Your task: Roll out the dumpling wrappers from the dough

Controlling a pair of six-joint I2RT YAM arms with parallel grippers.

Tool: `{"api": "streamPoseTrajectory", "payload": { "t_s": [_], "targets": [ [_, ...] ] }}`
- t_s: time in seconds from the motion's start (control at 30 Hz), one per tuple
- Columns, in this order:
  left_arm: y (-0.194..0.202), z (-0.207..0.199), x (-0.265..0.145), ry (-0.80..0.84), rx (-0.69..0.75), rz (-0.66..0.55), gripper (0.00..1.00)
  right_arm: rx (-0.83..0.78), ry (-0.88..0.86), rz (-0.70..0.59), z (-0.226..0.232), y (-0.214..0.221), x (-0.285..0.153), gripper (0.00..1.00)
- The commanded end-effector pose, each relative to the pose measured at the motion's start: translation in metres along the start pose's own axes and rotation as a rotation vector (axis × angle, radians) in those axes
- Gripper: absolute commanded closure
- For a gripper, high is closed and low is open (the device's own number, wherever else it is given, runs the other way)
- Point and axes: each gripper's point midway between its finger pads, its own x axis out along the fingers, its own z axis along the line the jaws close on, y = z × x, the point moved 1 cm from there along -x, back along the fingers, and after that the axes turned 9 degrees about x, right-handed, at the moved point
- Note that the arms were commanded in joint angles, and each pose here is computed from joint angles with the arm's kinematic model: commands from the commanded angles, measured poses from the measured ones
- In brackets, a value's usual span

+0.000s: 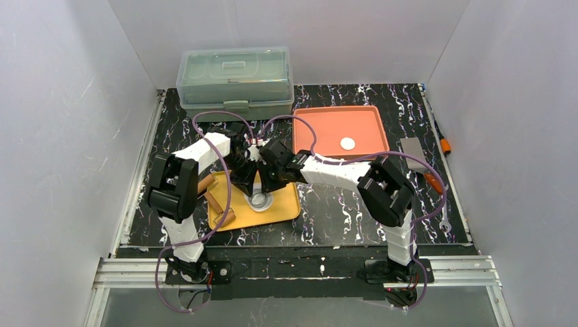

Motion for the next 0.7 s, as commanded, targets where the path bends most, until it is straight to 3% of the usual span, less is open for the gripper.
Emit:
{"api": "streamPoseTrajectory", "payload": {
  "t_s": [0.0, 0.37, 0.57, 0.67],
  "targets": [
    [0.000, -0.007, -0.012, -0.010, 0.059, -0.027, 0.99, -0.063, -0.048, -0.093, 0.022, -0.032, -0.012, 0.66],
    [-0.007, -0.007, -0.021, -0.031, 0.094, -0.071, 0.81, -0.092, -0.022, -0.112, 0.017, -0.042, -0.019, 0.59],
    [-0.006, -0.008, -0.020, -0.025, 0.093, -0.060, 0.71, -0.055, 0.006, -0.191, -0.003, -0.072, -0.055, 0.51],
    [-0.008, -0.010, -0.025, -0.027, 0.101, -0.074, 0.68, -0.006, 0.052, -0.275, -0.031, -0.096, -0.097, 0.45]
  ]
}}
